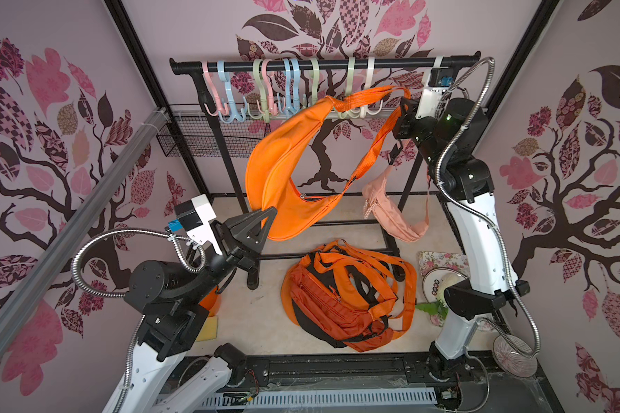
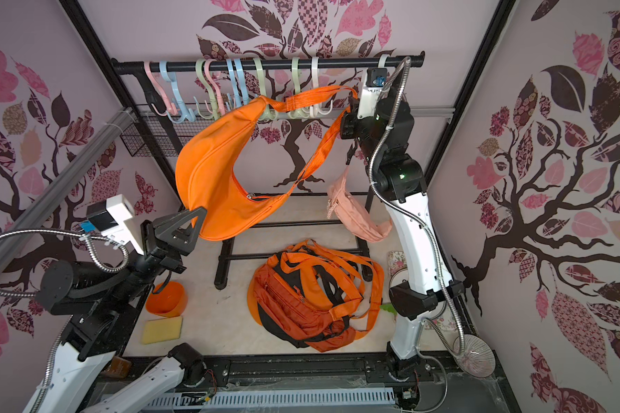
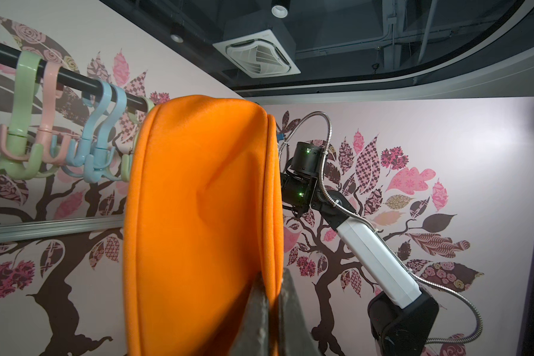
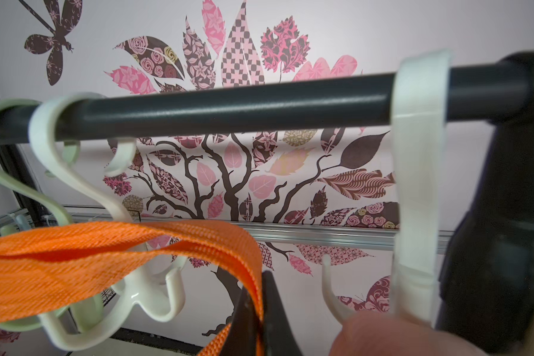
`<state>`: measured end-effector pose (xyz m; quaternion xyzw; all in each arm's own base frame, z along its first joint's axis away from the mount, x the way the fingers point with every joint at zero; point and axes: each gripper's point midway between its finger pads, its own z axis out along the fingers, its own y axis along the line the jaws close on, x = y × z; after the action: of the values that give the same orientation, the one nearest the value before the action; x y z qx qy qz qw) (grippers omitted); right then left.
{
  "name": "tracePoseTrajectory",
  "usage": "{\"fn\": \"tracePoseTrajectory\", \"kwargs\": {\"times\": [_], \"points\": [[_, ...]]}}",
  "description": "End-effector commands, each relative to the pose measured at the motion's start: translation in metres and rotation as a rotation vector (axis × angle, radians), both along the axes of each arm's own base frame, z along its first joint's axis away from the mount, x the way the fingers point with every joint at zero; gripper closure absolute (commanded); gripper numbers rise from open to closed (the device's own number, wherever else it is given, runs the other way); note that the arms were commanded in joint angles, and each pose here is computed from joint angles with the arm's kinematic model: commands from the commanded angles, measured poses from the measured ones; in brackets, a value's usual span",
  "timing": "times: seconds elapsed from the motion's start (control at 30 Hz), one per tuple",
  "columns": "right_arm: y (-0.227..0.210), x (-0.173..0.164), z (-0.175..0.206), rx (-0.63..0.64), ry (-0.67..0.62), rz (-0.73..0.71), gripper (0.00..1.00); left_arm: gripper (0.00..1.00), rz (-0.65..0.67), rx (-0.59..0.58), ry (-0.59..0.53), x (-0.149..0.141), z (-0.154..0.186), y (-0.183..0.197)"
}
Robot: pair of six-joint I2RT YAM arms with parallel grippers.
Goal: Hang the bag on a hook
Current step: Hang the bag on the hook.
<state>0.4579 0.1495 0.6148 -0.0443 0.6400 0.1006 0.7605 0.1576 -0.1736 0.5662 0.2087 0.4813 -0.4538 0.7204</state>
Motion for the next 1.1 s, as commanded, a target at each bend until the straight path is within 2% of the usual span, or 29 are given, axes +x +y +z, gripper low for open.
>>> {"fn": "tracePoseTrajectory", "kwargs": {"times": [0.0, 0.17, 0.3, 0.53, 0.67, 0.8, 1.07], "points": [[0.008, 0.007, 0.011, 0.019, -0.053, 0.038, 1.0, 1.0, -0.022, 0.019, -0.088, -0.02, 0.02, -0.006], [0.015, 0.021, 0.0, 0.02, -0.035, 0.058, 1.0, 1.0, -0.026, 0.106, -0.124, -0.031, 0.012, -0.04], [0.02, 0.03, -0.013, 0.01, -0.004, 0.074, 1.0, 1.0, -0.039, 0.133, -0.134, -0.036, 0.009, -0.056], [0.031, 0.044, -0.049, -0.047, 0.089, 0.12, 1.0, 1.0, -0.011, 0.128, -0.072, -0.024, -0.006, -0.06], [0.036, 0.049, -0.065, -0.071, 0.135, 0.144, 1.0, 1.0, 0.05, 0.116, -0.001, -0.009, -0.018, -0.057], [0.037, 0.051, -0.074, -0.075, 0.16, 0.149, 1.0, 1.0, 0.144, 0.126, 0.062, 0.007, -0.028, -0.049], [0.035, 0.043, -0.087, -0.065, 0.185, 0.154, 1.0, 1.0, 0.199, 0.127, 0.109, 0.015, -0.041, -0.04]]}}
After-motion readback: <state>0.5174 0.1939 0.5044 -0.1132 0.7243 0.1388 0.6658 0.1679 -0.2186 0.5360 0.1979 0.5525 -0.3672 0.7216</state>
